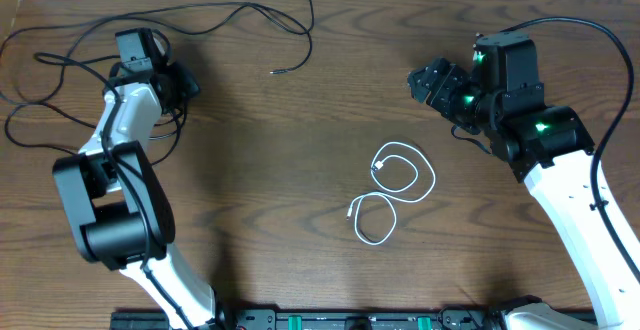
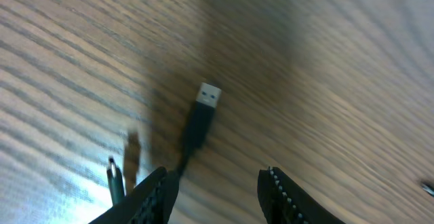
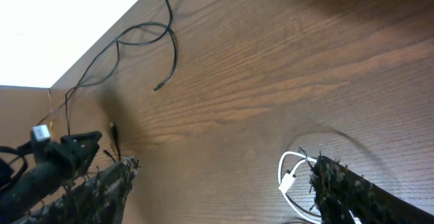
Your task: Untangle cables
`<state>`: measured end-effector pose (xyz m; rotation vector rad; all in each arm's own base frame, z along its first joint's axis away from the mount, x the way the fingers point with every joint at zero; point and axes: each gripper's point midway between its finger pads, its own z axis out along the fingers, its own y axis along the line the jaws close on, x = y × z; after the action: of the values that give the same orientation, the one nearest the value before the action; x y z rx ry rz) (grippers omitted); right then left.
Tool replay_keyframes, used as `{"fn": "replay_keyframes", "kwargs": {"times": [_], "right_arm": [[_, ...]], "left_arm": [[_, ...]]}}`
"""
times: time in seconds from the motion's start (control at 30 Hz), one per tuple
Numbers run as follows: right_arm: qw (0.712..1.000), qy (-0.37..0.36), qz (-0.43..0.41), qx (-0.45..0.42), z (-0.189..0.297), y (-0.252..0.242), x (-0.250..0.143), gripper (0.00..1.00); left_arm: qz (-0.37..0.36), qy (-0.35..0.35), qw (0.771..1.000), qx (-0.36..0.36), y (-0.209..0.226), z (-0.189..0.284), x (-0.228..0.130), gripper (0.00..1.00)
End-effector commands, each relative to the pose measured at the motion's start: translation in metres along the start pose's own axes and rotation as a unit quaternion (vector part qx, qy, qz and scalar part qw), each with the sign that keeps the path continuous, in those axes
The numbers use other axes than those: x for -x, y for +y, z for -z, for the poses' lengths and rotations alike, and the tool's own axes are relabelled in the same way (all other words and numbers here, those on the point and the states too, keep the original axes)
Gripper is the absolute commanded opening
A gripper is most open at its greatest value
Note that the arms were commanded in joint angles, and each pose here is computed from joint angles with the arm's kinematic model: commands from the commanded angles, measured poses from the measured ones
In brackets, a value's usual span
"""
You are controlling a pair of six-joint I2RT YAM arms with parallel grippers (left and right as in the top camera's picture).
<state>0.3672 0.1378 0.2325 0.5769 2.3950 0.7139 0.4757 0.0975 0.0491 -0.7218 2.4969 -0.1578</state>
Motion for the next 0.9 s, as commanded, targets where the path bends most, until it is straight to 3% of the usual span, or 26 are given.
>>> {"fn": "replay_keyframes", "kwargs": {"times": [0.0, 0.2, 0.63, 0.87], "right_arm": [[1.0, 0.002, 0.006, -0.001, 0.0, -0.001, 0.0, 0.83], [1.0, 0.0, 0.006, -0.001, 0.0, -0.001, 0.001, 0.84], [1.0, 0.001, 0.006, -0.001, 0.0, -0.001, 0.001, 0.85], [1.0, 0.001, 0.006, -0.001, 0.0, -0.001, 0.001, 0.85]], "left_arm": [[-0.004, -0.006, 0.999, 0.04, 0.017, -0.011, -0.002, 0.43], [-0.009, -0.003, 0.999, 0.048, 0.021, -0.02, -0.005, 0.08], [-0.009, 0.018, 0.996, 0.091, 0.04, -0.034, -0.02, 0.08], [-0.009, 0.065, 0.993, 0.103, 0.047, -0.032, -0.042, 0.08]]}}
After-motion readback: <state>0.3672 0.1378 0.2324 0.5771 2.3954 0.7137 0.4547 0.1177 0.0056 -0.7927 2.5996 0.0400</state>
